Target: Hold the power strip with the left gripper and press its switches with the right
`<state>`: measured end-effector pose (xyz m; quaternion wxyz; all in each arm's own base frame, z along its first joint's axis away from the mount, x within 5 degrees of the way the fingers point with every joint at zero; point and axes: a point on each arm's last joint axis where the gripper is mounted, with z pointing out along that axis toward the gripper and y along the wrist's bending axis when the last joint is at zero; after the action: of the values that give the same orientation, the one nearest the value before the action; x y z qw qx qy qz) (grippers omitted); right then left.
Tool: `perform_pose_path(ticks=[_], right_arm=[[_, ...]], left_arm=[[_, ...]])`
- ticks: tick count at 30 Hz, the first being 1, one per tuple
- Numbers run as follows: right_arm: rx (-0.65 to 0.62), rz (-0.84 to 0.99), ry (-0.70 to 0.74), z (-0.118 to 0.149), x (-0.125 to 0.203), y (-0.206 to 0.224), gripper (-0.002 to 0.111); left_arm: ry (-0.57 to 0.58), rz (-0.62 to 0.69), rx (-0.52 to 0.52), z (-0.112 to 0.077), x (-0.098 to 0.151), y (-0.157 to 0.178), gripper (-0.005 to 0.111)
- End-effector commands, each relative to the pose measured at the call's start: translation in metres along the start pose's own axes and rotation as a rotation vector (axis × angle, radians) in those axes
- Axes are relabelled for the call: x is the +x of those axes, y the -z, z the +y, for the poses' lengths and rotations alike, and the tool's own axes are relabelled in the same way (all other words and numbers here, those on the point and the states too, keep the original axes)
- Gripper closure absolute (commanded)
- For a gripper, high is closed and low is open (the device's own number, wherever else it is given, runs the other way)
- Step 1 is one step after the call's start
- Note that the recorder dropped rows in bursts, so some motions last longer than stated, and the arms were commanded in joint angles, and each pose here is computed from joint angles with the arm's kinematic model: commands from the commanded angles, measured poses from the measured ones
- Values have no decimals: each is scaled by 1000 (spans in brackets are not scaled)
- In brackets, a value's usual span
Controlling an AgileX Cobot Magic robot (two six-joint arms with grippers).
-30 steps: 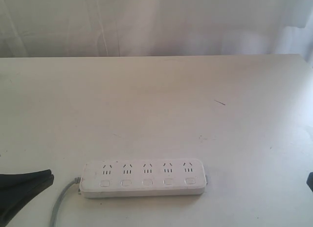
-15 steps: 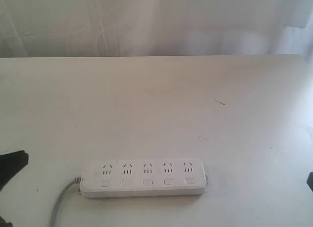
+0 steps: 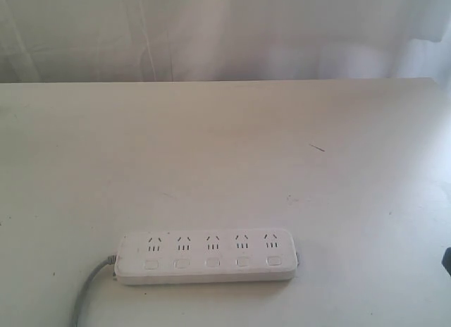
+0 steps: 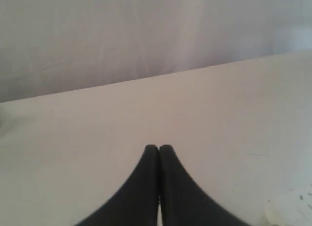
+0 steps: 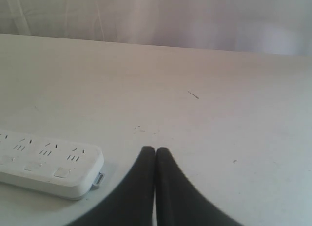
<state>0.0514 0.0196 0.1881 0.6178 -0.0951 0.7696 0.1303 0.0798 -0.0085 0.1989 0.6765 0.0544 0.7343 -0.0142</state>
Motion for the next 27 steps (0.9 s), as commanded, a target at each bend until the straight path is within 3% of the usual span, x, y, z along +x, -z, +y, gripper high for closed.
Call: perform_pose_path(ticks=[1, 5, 11, 21, 27], right_arm=[[9, -14, -24, -1, 0, 0, 108], [9, -14, -24, -1, 0, 0, 108], [9, -14, -24, -1, 0, 0, 108], [9, -14, -24, -1, 0, 0, 108], [9, -14, -24, -1, 0, 0, 108]], left_arm=[[37, 83, -146, 11, 11, 9, 107], [50, 112, -235, 18, 17, 18, 107], [96, 106, -287, 21, 20, 26, 107], [85, 63, -256, 19, 16, 25, 107], [68, -59, -184, 13, 5, 24, 107]])
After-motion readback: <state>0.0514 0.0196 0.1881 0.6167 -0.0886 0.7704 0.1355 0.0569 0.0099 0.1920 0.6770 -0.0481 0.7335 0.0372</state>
